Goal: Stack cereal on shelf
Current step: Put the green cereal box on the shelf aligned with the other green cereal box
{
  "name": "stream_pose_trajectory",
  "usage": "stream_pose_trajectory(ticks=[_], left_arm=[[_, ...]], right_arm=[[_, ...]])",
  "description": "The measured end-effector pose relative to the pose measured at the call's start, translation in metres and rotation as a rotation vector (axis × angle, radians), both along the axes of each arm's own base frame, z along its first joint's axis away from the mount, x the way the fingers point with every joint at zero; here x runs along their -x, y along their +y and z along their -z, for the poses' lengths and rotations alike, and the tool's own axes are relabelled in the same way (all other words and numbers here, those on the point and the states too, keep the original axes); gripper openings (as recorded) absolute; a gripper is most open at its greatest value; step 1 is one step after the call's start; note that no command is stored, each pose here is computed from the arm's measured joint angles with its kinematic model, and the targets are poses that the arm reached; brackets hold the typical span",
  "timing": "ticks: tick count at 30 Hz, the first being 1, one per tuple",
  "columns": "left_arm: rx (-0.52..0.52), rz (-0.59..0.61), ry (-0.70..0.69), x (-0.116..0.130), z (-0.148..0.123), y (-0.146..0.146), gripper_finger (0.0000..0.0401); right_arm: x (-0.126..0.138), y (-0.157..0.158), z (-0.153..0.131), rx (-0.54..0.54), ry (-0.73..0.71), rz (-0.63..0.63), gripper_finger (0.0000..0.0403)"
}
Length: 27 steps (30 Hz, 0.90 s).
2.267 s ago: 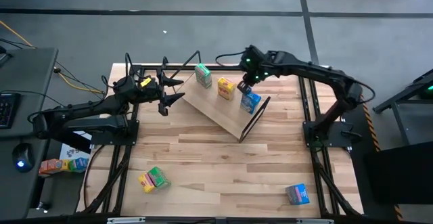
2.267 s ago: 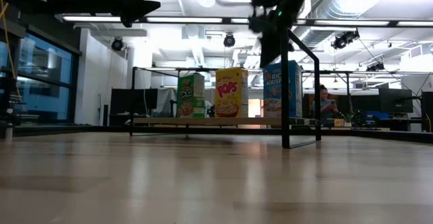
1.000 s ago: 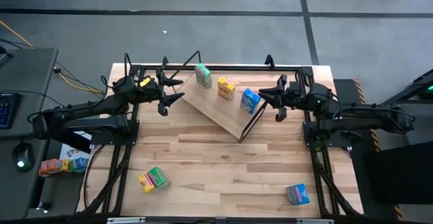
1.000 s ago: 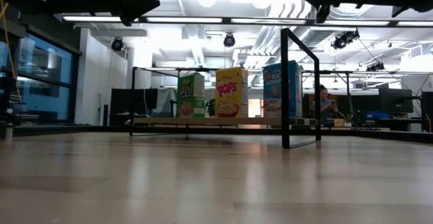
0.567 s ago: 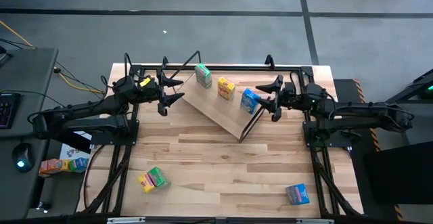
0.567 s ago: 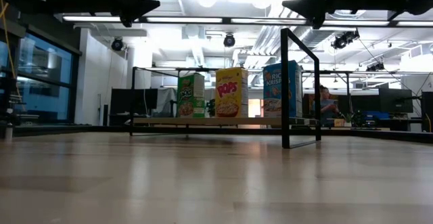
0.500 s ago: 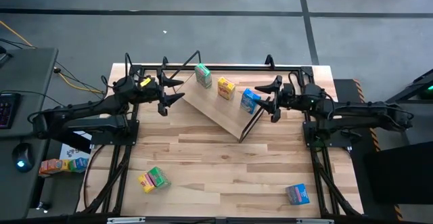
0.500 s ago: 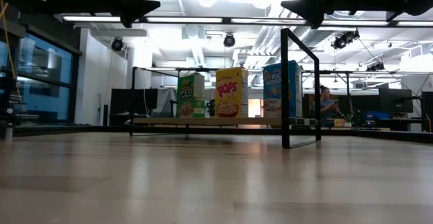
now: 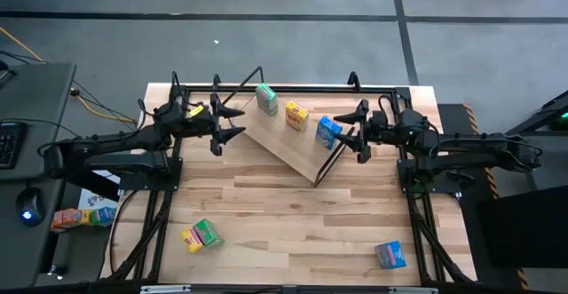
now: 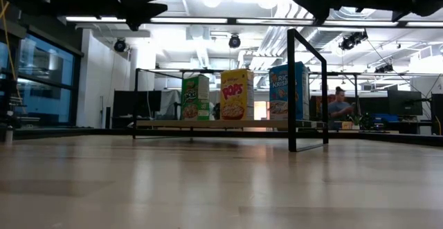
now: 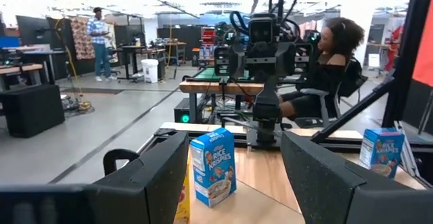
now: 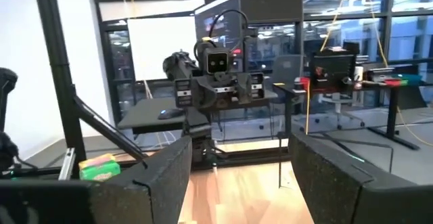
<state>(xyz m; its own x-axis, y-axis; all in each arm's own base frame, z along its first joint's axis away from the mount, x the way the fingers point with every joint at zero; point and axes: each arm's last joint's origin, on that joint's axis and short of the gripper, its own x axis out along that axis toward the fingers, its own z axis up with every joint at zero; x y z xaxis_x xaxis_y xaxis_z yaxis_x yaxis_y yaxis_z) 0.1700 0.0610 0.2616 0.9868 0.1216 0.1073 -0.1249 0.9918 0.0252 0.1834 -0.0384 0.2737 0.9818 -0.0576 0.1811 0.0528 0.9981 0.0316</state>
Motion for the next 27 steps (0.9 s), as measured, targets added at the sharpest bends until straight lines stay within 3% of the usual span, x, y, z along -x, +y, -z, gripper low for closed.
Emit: stream_pose_trajectory(ticks=[6, 12, 23, 27], left_arm=[[0.001, 0.043, -0.002, -0.002, 0.0, -0.006, 0.0227], [0.045, 0.343, 0.001, -0.013, -0.01, -0.029, 0.0227], [0.094, 0.718, 0.412, -0.026, -0.036, -0.099, 0.0227], [0.052, 0.716, 0.495, -0.016, -0.043, -0.127, 0.0227]], right_arm=[[0.0, 0.0, 0.0, 0.005, 0.0, -0.003, 0.024], [0.0, 0.0, 0.0, 0.006, 0.0, -0.003, 0.024], [0.0, 0.0, 0.002, 0.015, 0.023, -0.001, 0.024], [0.0, 0.0, 0.003, 0.013, 0.029, -0.001, 0.024]])
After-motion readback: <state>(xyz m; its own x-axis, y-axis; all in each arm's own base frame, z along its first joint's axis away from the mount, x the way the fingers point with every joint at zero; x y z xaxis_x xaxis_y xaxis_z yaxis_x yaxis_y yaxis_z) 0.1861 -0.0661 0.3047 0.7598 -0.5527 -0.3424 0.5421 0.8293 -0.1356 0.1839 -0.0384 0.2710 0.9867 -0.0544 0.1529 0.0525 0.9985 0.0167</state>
